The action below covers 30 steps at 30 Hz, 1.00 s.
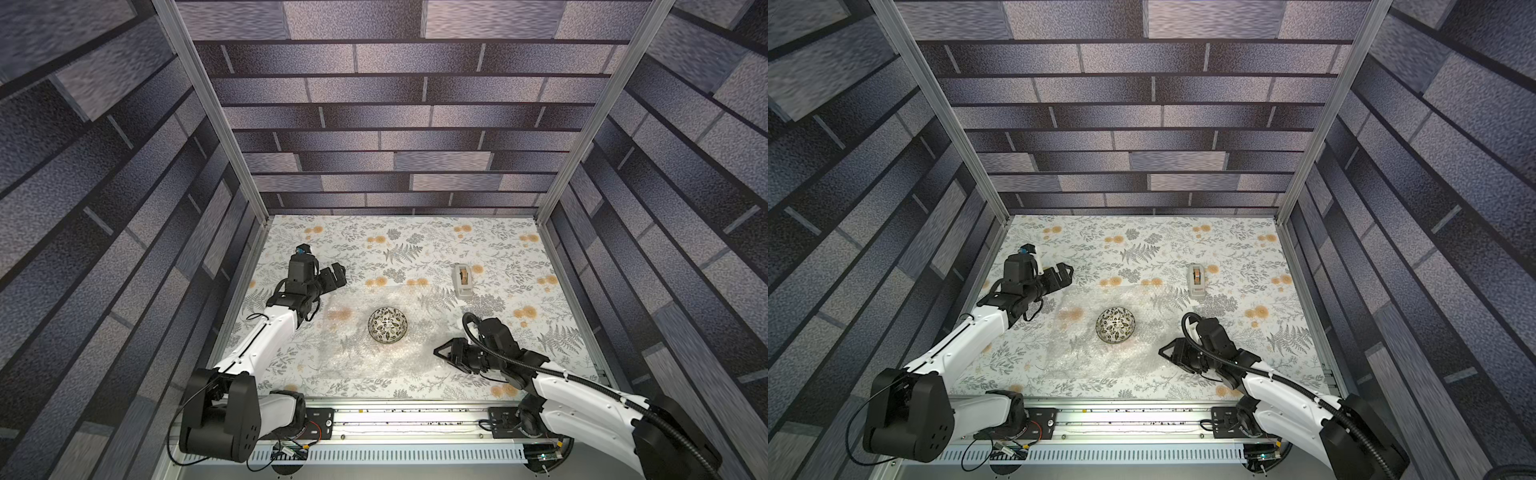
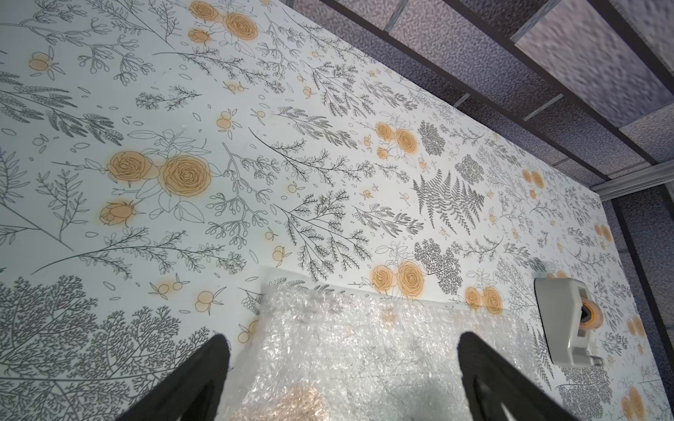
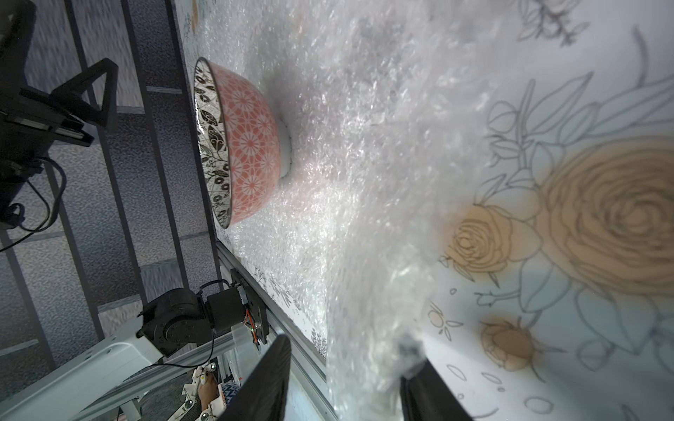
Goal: Wrap bowls in bubble wrap
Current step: Wrap the bowl in bubble wrap.
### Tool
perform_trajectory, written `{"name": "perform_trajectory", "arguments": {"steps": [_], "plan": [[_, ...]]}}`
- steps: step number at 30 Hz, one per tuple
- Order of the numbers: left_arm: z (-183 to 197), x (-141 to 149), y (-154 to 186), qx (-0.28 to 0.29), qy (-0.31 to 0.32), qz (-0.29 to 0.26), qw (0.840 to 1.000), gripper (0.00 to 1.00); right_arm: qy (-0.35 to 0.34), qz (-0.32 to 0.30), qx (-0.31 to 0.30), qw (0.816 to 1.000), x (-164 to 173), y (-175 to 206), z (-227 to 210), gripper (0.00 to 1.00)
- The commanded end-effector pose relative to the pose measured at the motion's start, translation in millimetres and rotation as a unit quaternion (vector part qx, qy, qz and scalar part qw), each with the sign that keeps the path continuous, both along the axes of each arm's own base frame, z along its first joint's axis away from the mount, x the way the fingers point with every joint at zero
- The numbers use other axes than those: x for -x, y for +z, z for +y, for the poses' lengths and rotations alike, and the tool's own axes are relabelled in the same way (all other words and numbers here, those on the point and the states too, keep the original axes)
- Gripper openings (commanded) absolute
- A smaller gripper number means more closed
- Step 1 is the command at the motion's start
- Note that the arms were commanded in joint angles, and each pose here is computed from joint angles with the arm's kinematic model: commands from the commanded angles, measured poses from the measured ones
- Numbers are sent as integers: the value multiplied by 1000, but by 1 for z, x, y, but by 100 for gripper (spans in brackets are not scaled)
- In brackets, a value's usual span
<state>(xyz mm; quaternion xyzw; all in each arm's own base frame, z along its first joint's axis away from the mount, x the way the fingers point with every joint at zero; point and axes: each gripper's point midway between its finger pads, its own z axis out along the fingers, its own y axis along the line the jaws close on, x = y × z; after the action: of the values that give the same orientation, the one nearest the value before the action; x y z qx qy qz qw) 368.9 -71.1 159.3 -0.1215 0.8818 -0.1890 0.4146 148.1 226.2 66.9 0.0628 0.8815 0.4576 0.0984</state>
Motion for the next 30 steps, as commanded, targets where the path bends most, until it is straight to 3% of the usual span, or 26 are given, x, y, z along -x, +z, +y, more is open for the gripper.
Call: {"name": "perform_trajectory", "arguments": {"steps": [1, 8, 14, 20, 30], "plan": [[-1, -1, 5, -12, -8, -8, 1000, 100, 6, -26, -19, 999, 1, 12, 0, 46], [-3, -3, 5, -6, -8, -12, 1000, 100, 19, -31, 3, 999, 5, 12, -4, 41], [-7, -2, 8, -8, -13, -13, 1000, 100, 20, -2, 19, 1000, 3, -4, -2, 29], [-4, 2, 10, -19, -10, -14, 1000, 100, 5, -15, 27, 1000, 1, -2, -7, 16], [-8, 1, 4, -19, -12, -12, 1000, 100, 14, -42, 36, 998, -5, 17, -7, 12]]}}
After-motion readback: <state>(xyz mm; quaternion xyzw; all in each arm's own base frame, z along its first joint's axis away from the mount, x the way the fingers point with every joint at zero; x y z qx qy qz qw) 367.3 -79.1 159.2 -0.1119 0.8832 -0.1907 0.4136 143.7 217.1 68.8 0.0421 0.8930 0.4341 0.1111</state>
